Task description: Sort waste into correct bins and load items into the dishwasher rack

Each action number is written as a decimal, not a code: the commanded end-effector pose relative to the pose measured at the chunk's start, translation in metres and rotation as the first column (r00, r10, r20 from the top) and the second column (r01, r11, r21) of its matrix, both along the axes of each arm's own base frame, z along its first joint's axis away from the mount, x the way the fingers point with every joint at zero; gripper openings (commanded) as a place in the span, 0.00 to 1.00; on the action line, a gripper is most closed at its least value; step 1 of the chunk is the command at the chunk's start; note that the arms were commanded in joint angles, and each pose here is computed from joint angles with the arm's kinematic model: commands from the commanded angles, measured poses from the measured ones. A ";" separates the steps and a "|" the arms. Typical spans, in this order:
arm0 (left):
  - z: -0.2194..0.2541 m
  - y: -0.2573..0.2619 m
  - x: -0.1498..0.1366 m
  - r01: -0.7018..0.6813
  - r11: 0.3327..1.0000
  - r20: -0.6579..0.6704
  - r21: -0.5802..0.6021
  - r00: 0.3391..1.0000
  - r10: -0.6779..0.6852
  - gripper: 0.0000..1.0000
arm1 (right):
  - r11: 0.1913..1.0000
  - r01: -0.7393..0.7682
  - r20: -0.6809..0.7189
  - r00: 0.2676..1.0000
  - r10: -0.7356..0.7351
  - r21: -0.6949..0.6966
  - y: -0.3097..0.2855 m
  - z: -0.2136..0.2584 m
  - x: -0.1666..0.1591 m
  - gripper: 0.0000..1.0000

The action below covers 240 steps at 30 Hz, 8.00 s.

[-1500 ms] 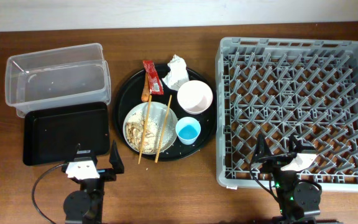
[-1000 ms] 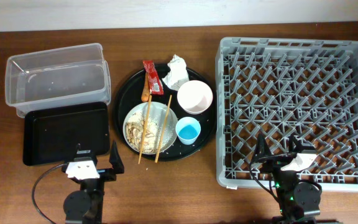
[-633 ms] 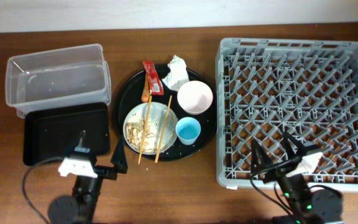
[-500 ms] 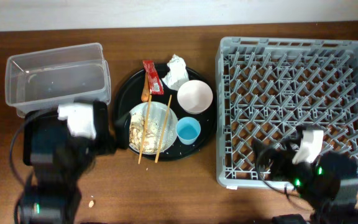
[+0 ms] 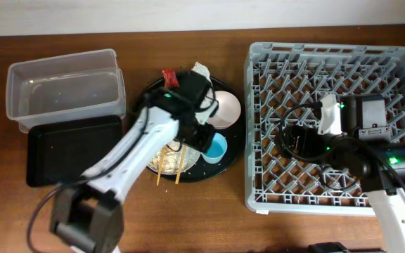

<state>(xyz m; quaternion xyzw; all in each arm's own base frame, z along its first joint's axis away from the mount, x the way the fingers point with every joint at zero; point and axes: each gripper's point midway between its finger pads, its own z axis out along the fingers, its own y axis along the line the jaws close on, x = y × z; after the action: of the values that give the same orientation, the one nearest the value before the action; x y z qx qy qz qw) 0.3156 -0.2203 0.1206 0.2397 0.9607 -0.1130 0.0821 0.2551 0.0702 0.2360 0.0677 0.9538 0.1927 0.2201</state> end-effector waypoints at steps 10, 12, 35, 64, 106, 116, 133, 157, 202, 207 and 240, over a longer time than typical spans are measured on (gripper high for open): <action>0.103 0.020 0.024 -0.031 0.813 -0.035 -0.582 0.999 0.013 0.00 | 1.000 0.004 0.032 0.999 -0.004 -0.018 -0.003 0.007 0.004 0.99; 0.161 0.029 0.014 0.034 0.522 -0.012 -0.852 0.996 -0.085 0.00 | 0.935 -0.302 0.231 0.938 0.258 0.185 0.052 0.045 0.011 0.89; 0.188 -0.002 -0.026 -0.032 0.380 -0.127 -0.925 0.965 -0.227 0.00 | 0.558 -0.825 0.603 0.490 0.629 0.090 0.171 0.075 0.021 0.81; 0.151 0.006 -0.020 -0.019 0.584 -0.133 -0.811 0.979 -0.154 0.99 | 0.707 -0.700 0.628 0.596 0.499 0.103 0.126 0.109 0.023 0.48; 0.216 0.268 -0.065 -0.787 0.569 0.356 -0.238 0.474 0.805 0.99 | 0.950 0.018 -0.098 0.994 -0.051 -0.311 0.108 -0.182 0.168 0.44; 0.216 0.268 -0.065 -0.787 0.569 0.356 -0.238 0.474 0.805 0.99 | 0.945 -0.048 -0.187 0.982 -0.014 -0.322 0.105 -0.194 0.151 0.57; 0.216 0.268 -0.065 -0.787 0.569 0.356 -0.237 0.474 0.805 0.99 | 0.955 -0.038 -0.242 0.970 -0.035 -0.294 0.097 -0.197 0.141 0.52; 0.214 0.268 -0.067 -0.789 0.568 0.351 -0.233 0.477 0.806 0.99 | 0.973 0.083 -0.022 0.996 -0.090 -0.217 0.096 -0.095 0.157 0.04; 0.211 0.267 -0.070 -0.793 0.568 0.338 -0.220 0.484 0.807 1.00 | 0.629 0.158 0.201 0.980 -0.003 -0.761 0.031 -0.022 0.141 0.88; 0.211 0.267 -0.071 -0.794 0.568 0.337 -0.218 0.485 0.807 0.99 | 0.947 -0.269 0.098 0.952 0.288 -0.176 0.181 -0.054 0.135 0.50; 0.211 0.267 -0.071 -0.794 0.568 0.337 -0.218 0.485 0.807 0.99 | 0.961 -0.276 -0.229 0.936 0.268 -0.002 0.278 -0.183 0.075 0.29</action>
<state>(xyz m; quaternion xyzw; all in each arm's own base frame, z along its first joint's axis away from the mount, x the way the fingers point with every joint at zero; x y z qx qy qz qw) 0.2448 0.0436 0.3279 -0.2109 0.9241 -0.0298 0.3174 0.3252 0.3402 0.0249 -0.0318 0.9839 0.1681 0.0524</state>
